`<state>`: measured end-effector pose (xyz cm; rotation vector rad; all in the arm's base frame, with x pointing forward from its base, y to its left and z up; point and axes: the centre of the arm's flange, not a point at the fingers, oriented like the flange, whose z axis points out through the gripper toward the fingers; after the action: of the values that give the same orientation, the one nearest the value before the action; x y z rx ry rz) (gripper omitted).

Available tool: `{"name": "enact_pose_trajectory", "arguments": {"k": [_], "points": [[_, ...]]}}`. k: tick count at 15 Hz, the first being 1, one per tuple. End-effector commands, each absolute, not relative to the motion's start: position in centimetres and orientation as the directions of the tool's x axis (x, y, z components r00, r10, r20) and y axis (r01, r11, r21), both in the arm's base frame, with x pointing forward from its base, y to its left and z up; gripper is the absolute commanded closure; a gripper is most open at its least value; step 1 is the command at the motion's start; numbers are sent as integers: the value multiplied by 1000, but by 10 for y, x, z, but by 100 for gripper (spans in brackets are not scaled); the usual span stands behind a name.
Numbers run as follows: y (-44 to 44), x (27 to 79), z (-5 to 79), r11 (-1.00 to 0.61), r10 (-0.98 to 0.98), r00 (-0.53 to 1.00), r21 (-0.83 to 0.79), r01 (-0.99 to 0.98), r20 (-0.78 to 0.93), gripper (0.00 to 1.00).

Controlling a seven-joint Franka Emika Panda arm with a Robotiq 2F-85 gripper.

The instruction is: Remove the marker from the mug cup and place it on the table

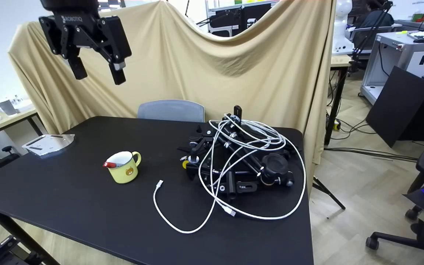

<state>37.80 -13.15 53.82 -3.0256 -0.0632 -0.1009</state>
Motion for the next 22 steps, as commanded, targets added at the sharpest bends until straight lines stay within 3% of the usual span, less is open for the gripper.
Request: {"name": "enact_pose_trajectory", "arguments": {"k": [1,5,13,22], "points": [[-132,378,538,-993,38,997,-112,45,69,0],[-116,388,528,-995,56,996,-82,62,75,0],[-3,417,443,-967,253,964,-14,255,78,0],[91,408,356,-937,349,935,50,346,58,0]]}}
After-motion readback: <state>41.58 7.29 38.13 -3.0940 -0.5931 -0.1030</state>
